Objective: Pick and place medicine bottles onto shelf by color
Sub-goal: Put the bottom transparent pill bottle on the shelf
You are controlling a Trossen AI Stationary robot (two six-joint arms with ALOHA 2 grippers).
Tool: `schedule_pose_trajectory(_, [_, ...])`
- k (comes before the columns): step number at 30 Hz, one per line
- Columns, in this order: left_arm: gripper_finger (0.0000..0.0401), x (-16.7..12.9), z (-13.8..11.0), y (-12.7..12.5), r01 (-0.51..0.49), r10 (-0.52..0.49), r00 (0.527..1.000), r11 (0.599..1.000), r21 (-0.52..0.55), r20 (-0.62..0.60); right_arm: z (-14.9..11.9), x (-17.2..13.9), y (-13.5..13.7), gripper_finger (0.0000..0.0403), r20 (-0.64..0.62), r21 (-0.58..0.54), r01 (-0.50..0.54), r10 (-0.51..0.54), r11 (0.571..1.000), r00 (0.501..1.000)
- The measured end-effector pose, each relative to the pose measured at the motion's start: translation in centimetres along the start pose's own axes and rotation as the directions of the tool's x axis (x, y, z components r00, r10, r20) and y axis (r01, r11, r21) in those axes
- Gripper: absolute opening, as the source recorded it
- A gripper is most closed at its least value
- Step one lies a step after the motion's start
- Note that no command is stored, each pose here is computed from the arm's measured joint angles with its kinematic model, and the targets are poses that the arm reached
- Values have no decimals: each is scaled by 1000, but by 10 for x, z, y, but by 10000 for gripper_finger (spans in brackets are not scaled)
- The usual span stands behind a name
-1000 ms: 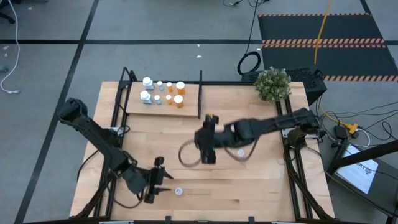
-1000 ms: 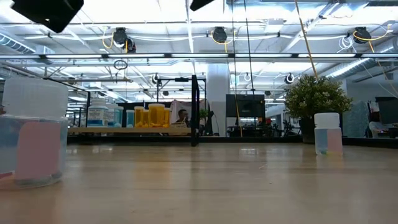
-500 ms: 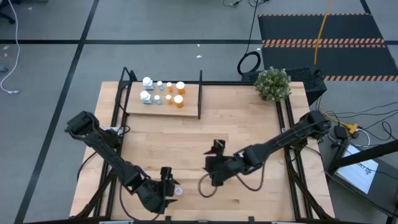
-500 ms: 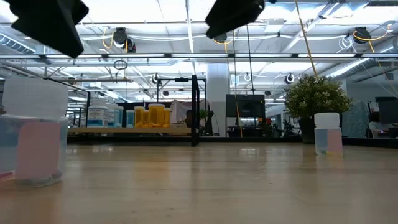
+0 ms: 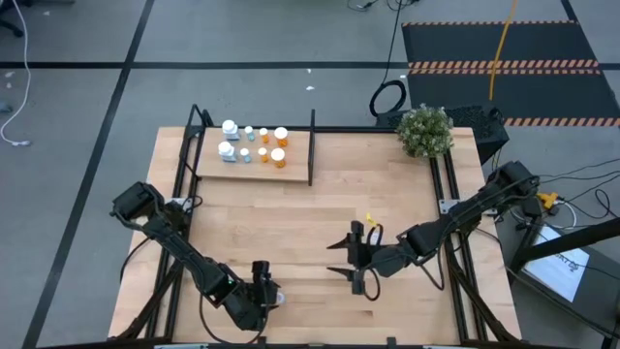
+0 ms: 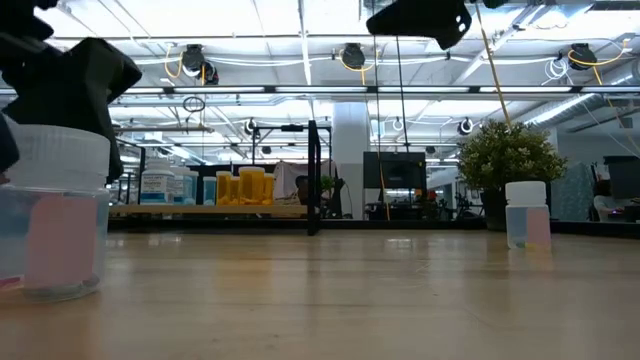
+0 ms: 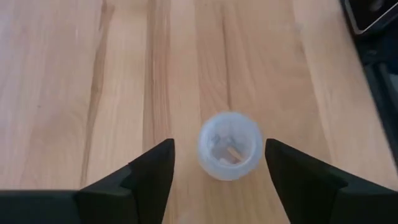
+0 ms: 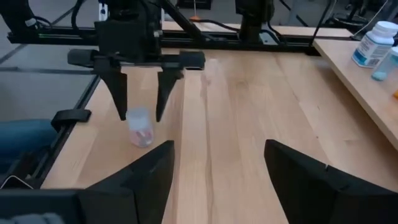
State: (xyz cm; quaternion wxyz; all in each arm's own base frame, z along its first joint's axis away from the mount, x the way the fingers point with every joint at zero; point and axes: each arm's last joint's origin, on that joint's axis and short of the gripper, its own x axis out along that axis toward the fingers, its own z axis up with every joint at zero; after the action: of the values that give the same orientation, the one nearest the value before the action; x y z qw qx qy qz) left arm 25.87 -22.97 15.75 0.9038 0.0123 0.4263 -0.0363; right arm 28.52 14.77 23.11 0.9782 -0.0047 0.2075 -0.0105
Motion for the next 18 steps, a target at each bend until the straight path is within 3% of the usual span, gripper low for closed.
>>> schedule_pose_trajectory(13, [147,0,3,1,3,-3,1000,1000,20,16,-6,-2,-1,242,4,6,-6,6,1000,1000])
schedule_pose_trajectory(18, [144,1,5,2,6,-7,1000,1000,14,27,-6,-2,-1,242,4,-3,-6,6,1000,1000])
